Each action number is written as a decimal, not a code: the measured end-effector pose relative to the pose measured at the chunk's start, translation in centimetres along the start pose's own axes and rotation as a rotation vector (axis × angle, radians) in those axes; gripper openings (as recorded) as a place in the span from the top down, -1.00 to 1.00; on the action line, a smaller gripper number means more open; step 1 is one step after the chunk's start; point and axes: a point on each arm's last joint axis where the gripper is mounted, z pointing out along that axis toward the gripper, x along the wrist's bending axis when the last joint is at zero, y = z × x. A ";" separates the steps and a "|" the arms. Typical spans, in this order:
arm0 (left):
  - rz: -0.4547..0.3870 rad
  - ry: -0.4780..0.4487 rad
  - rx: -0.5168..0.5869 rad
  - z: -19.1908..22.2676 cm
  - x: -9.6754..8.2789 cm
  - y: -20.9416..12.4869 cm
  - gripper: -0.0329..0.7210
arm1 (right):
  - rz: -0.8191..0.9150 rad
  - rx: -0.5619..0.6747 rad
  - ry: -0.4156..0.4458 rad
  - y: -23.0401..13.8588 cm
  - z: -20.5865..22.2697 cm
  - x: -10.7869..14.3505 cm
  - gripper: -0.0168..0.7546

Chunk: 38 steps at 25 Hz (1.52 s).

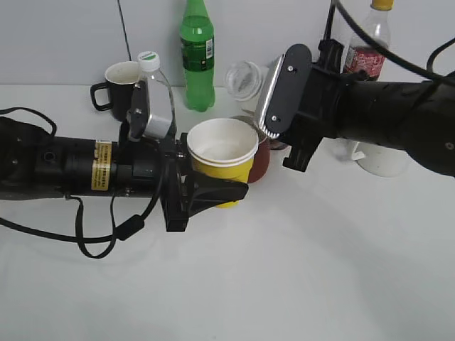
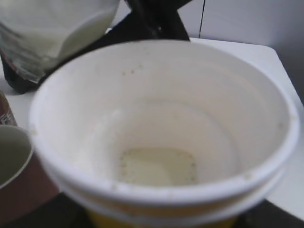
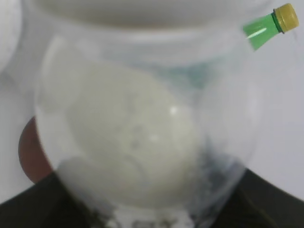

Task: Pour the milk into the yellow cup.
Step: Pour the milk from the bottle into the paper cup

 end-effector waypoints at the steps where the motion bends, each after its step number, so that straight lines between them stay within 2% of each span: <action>1: -0.001 0.006 0.006 0.0 0.1 -0.1 -0.15 | -0.031 0.000 0.000 0.0 0.0 0.0 -0.16; 5: -0.005 0.033 0.039 0.0 0.3 -0.4 -0.14 | -0.115 0.000 0.000 0.0 0.0 0.0 -0.16; 11: -0.027 0.063 0.026 0.0 0.6 -0.2 -0.14 | -0.225 -0.020 -0.023 0.2 0.0 -0.2 -0.16; 20: -0.027 0.062 0.027 0.0 0.6 -0.3 -0.14 | -0.367 -0.045 -0.061 0.5 0.0 -0.5 -0.16; 38: -0.010 0.040 0.042 0.0 0.4 -0.4 -0.14 | -0.508 -0.068 -0.108 0.8 -0.1 -0.8 -0.16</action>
